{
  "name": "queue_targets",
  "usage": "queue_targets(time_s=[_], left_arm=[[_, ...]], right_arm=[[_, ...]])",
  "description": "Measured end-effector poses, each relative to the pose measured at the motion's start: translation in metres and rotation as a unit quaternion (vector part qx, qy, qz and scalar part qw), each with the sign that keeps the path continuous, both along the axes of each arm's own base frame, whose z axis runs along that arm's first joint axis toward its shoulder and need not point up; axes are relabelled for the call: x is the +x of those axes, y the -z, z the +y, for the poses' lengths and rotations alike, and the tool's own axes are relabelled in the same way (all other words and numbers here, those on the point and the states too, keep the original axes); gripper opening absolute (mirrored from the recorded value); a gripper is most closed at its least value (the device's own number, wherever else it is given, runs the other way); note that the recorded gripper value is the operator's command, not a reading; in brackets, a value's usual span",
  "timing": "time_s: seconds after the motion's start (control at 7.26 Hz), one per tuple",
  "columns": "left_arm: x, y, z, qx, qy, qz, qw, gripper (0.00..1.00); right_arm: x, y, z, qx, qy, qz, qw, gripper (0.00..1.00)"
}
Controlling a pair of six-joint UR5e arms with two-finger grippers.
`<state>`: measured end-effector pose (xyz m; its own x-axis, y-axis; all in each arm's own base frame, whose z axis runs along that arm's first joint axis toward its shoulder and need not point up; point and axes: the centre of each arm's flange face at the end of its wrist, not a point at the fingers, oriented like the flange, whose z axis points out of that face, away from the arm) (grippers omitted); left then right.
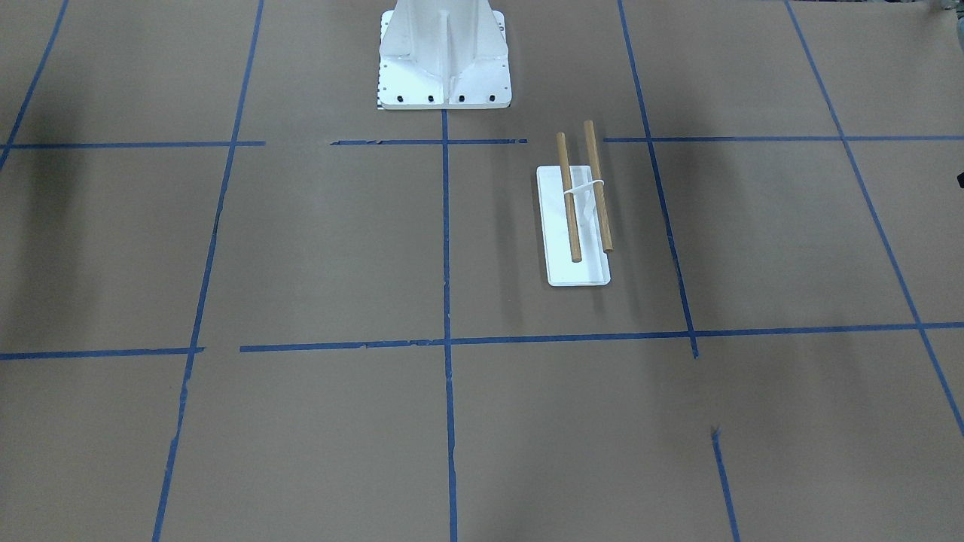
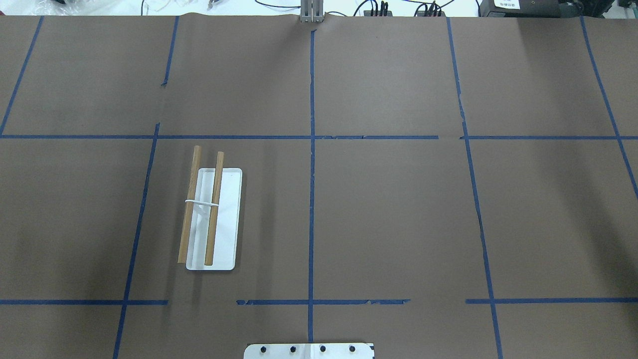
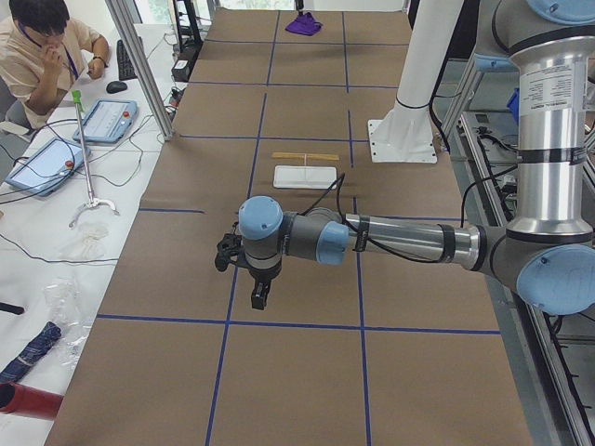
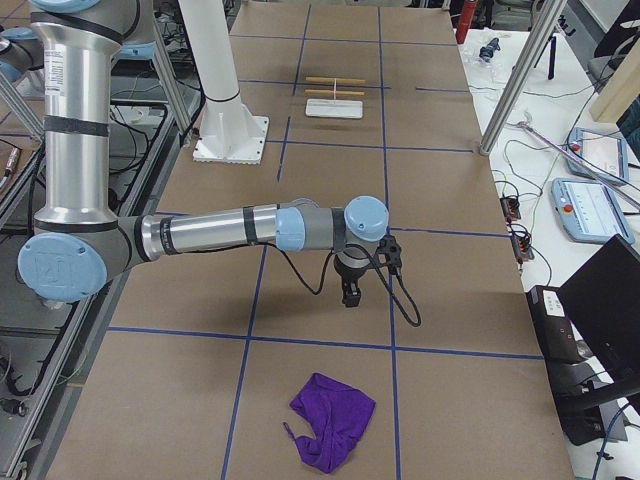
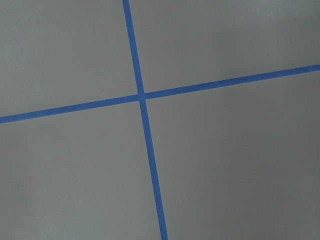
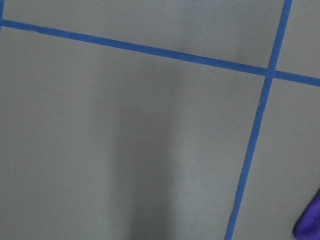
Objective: Hang towel on rack
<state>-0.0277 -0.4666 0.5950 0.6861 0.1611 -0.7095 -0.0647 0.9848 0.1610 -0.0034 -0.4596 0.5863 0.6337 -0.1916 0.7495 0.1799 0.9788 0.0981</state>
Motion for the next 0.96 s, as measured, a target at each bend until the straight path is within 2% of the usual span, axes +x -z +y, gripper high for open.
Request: queue_targets(time_s=[0.41, 0.69, 0.96], left_arm=[[0.001, 0.021, 0.004, 0.024, -0.005, 0.002, 0.9997, 1.00], [0.002, 0.021, 0.006, 0.023, -0.007, 0.003, 0.9997, 1.00], [0.010, 0.013, 0.008, 0.018, -0.016, 0.003, 0.9997, 1.00]], right_arm=[[0.000, -0.001, 0.002, -0.002, 0.000, -0.002, 1.0000, 1.00], [0.000, 0.006, 0.003, 0.004, 0.000, -0.003, 1.0000, 1.00], [-0.002, 0.036, 0.006, 0.012, -0.017, -0.004, 0.9998, 1.00]])
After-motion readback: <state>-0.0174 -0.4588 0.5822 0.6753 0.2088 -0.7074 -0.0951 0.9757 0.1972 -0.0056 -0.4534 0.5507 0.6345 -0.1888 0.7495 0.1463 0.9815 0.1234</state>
